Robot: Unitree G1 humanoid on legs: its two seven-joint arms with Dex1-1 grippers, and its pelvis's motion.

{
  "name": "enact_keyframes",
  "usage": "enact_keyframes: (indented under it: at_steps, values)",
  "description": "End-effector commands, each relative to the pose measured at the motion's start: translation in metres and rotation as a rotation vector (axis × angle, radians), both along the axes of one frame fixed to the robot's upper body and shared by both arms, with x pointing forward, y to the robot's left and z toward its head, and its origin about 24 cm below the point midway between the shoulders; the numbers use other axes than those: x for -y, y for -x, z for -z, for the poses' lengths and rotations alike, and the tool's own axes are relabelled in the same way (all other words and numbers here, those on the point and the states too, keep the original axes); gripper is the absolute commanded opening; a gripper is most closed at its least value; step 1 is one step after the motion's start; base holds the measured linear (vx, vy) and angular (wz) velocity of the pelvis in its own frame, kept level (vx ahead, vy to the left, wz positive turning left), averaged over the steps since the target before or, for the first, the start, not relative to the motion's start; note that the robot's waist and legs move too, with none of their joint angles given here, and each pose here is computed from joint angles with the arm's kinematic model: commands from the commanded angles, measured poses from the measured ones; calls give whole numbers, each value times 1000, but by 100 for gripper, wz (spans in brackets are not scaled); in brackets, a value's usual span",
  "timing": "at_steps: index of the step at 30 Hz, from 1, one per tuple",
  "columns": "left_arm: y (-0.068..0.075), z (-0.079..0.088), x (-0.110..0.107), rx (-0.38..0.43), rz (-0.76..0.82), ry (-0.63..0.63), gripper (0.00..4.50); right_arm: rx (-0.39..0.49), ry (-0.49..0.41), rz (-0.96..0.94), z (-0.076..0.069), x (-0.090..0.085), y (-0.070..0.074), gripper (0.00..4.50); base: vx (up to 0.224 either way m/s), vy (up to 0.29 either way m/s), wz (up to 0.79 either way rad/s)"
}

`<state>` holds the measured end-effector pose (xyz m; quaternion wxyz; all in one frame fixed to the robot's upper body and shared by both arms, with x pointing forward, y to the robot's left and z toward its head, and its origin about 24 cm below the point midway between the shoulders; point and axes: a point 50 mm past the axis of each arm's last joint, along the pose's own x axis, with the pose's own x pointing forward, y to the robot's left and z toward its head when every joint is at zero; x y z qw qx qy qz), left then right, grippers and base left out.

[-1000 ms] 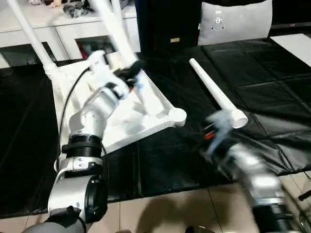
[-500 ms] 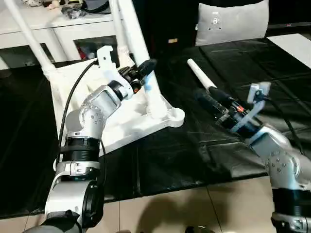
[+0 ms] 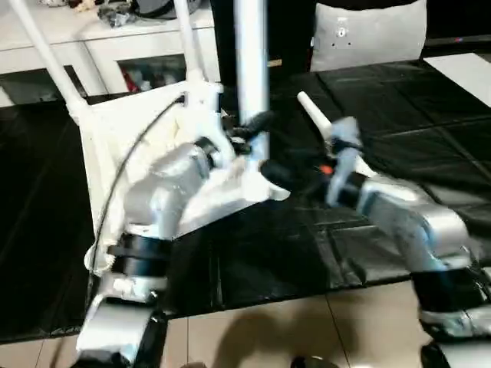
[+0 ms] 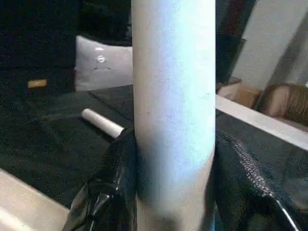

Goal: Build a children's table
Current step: Insert table leg to table base

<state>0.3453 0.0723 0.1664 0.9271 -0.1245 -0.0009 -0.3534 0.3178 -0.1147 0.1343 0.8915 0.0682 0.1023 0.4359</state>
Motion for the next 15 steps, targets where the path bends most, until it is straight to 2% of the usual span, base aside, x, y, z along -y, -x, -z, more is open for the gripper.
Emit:
enact_keyframes:
  at_steps: [1, 5, 6, 9, 10, 13, 15]
  values:
    - [3, -2, 0, 35, 5, -18, 188, -7, 23, 2, 3, -2, -2, 450, 0, 0, 0]
    - [11, 1, -1, 70, 105, -77, 188, -21, -38, -52, -1, 0, -4, 450, 0, 0, 0]
    - [12, 1, -1, 74, 117, -82, 188, -24, -42, -58, -1, 0, -4, 424, 0, 0, 0]
    - [13, -1, -4, 84, 142, -78, 188, -32, -44, -115, -2, 0, -2, 412, 0, 0, 0]
    - [15, -2, -3, 90, 170, -75, 188, -41, -42, -160, -2, -1, 0, 381, 0, 0, 0]
    - [18, -3, -2, 96, 198, -72, 188, -52, -43, -204, -1, -2, 1, 371, 0, 0, 0]
    - [19, -4, -1, 98, 213, -52, 188, -57, -36, -248, 0, -2, 3, 345, 0, 0, 0]
